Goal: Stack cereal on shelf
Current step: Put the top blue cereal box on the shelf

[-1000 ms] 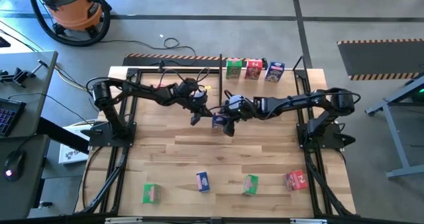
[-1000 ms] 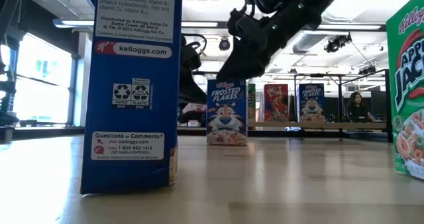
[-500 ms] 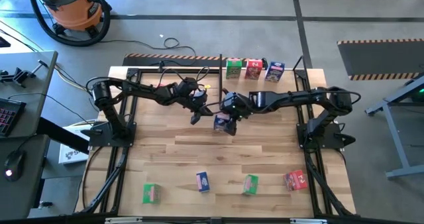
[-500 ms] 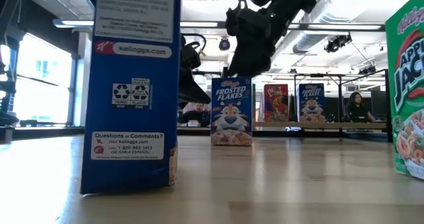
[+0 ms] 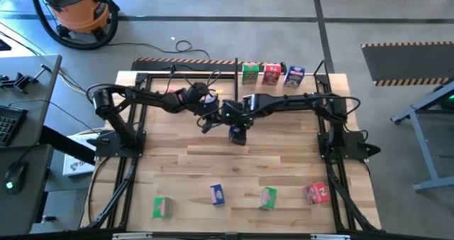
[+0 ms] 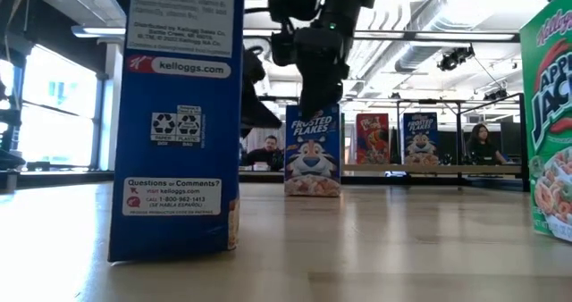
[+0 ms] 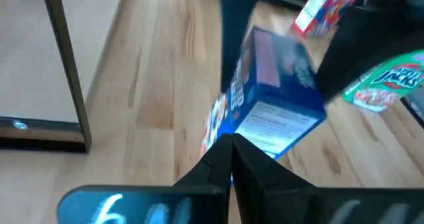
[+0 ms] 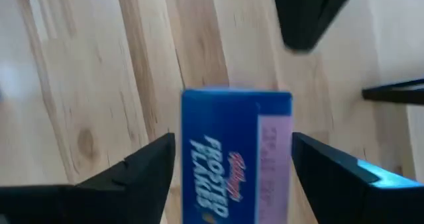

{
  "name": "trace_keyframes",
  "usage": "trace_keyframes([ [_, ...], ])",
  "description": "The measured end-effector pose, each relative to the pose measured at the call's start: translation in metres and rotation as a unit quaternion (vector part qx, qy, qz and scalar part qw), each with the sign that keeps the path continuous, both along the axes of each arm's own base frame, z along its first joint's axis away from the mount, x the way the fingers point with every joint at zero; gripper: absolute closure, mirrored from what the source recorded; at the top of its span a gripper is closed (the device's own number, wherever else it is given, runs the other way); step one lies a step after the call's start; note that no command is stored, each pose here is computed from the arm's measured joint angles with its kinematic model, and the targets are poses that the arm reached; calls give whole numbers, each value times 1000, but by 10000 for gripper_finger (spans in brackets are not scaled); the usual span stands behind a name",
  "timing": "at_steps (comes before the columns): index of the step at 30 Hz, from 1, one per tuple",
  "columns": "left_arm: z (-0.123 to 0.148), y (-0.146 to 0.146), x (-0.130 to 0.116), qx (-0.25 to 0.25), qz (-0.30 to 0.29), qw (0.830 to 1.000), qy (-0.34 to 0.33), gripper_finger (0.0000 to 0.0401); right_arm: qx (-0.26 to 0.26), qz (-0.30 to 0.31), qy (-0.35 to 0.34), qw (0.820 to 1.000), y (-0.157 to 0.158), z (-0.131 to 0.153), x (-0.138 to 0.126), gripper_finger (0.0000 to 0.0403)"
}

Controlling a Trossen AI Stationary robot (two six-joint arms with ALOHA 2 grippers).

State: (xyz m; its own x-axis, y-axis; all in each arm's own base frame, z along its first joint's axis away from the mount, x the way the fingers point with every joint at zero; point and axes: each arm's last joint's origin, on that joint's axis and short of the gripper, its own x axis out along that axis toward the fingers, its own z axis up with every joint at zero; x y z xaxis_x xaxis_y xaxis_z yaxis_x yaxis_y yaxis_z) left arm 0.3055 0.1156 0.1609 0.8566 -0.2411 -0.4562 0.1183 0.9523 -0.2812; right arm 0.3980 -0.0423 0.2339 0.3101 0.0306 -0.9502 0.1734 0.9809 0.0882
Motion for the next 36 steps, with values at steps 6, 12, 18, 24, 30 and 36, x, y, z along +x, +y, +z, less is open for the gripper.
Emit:
trace_keyframes([
  [6, 3, -12, -36, -2, 44, 998, -36, 401, 1, 3, 18, 1000, -1, -2, 6, 171],
  [12, 3, -27, -73, 4, 89, 994, -59, 401, 5, 1, 14, 1000, -1, 7, 7, 220],
  [18, 0, -37, -97, 14, 117, 990, -77, 401, 3, 19, -9, 1000, 2, 36, 7, 237],
  [24, -11, -44, -114, 6, 132, 987, -92, 401, -37, 55, 47, 997, 2, 78, -15, 239],
  [30, -20, -48, -123, -3, 140, 985, -100, 401, -102, 67, 124, 985, -22, 111, -65, 239],
  [36, -20, -48, -123, -4, 140, 985, -100, 401, -142, 51, 129, 980, -53, 115, -126, 239],
])
